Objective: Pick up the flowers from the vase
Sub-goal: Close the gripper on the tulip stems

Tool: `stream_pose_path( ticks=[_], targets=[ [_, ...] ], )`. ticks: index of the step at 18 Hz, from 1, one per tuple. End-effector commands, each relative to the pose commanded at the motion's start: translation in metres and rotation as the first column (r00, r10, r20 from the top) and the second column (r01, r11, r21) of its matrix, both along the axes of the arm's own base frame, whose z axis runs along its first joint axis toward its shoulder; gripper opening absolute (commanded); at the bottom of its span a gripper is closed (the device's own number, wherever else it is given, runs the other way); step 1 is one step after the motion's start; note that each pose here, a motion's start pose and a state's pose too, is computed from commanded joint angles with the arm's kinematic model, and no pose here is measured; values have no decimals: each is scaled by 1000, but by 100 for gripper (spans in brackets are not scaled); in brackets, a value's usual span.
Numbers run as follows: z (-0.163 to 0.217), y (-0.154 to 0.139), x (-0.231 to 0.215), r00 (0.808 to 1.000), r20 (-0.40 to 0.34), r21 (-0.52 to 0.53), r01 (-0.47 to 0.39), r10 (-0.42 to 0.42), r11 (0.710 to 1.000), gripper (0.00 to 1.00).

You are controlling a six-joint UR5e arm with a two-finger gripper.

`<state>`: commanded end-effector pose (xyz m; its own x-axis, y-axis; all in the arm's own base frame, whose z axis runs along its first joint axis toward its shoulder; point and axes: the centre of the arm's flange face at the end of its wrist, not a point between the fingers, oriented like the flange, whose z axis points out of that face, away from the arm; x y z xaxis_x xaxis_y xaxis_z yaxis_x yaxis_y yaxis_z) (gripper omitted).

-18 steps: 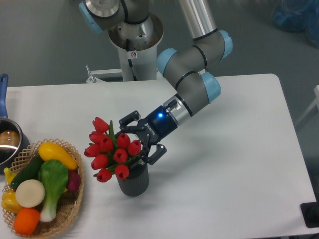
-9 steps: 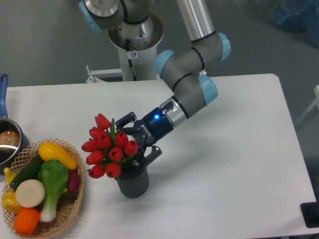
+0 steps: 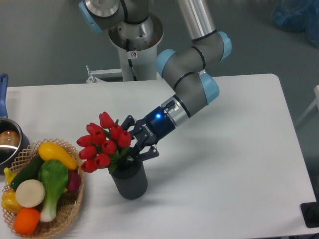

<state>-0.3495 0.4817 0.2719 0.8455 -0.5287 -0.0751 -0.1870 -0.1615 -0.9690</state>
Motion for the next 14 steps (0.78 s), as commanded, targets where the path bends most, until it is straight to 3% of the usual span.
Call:
stream_pose_path(
  ticks=[5, 10, 14],
  targets=[
    [12, 2, -13, 1000, 8, 15, -15, 15, 1000, 38],
    [31, -4, -22, 997, 74, 125, -35, 26, 992, 38],
    [44, -3, -27, 995, 97, 113, -46, 35, 992, 38]
  ],
)
